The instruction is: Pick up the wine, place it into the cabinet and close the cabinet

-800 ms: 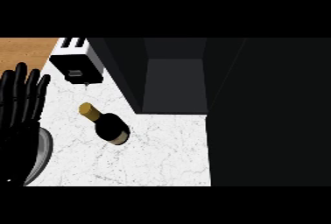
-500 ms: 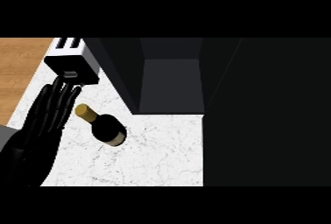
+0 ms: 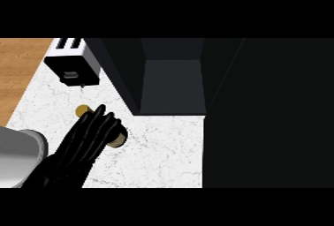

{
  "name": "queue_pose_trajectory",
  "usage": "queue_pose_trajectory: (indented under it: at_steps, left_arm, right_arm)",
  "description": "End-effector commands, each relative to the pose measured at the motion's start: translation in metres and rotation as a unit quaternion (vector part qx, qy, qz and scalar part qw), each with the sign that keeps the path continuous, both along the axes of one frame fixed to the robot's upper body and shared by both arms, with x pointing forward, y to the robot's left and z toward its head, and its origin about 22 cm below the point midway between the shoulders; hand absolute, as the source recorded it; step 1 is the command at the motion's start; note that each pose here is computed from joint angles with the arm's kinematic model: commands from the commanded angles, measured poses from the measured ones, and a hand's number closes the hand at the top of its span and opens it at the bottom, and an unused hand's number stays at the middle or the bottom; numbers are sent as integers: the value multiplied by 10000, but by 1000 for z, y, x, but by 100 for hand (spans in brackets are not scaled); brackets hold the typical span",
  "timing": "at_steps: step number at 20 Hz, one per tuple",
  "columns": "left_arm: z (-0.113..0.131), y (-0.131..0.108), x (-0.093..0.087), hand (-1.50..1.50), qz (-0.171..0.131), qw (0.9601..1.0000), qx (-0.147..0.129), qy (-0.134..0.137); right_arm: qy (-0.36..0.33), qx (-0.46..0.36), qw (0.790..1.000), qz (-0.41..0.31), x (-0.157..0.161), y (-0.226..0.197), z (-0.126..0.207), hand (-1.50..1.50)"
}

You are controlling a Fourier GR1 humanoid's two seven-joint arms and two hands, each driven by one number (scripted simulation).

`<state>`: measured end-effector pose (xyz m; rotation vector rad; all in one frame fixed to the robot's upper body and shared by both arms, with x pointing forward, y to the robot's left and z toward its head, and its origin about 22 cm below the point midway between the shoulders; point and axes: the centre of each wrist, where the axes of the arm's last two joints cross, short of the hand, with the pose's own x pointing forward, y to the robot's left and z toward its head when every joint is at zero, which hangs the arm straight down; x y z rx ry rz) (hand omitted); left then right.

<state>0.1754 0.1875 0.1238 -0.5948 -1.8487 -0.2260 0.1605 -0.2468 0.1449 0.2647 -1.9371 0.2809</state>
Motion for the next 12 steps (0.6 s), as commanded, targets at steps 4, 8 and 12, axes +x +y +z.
queue_pose_trajectory:
  at_steps: [4,8,12]
  left_arm:
    - [32,-14,-24,-150,-272,9994,-191,66]
    - [47,-19,-19,-150,-107,9996,-236,61]
    - [46,-10,-33,-150,34,9995,-282,129]
  right_arm:
    - [38,-54,9998,189,-16,12,19,-150]
    - [-51,68,9999,138,-11,19,39,-150]
    - [96,-49,9998,180,-18,18,46,-150]
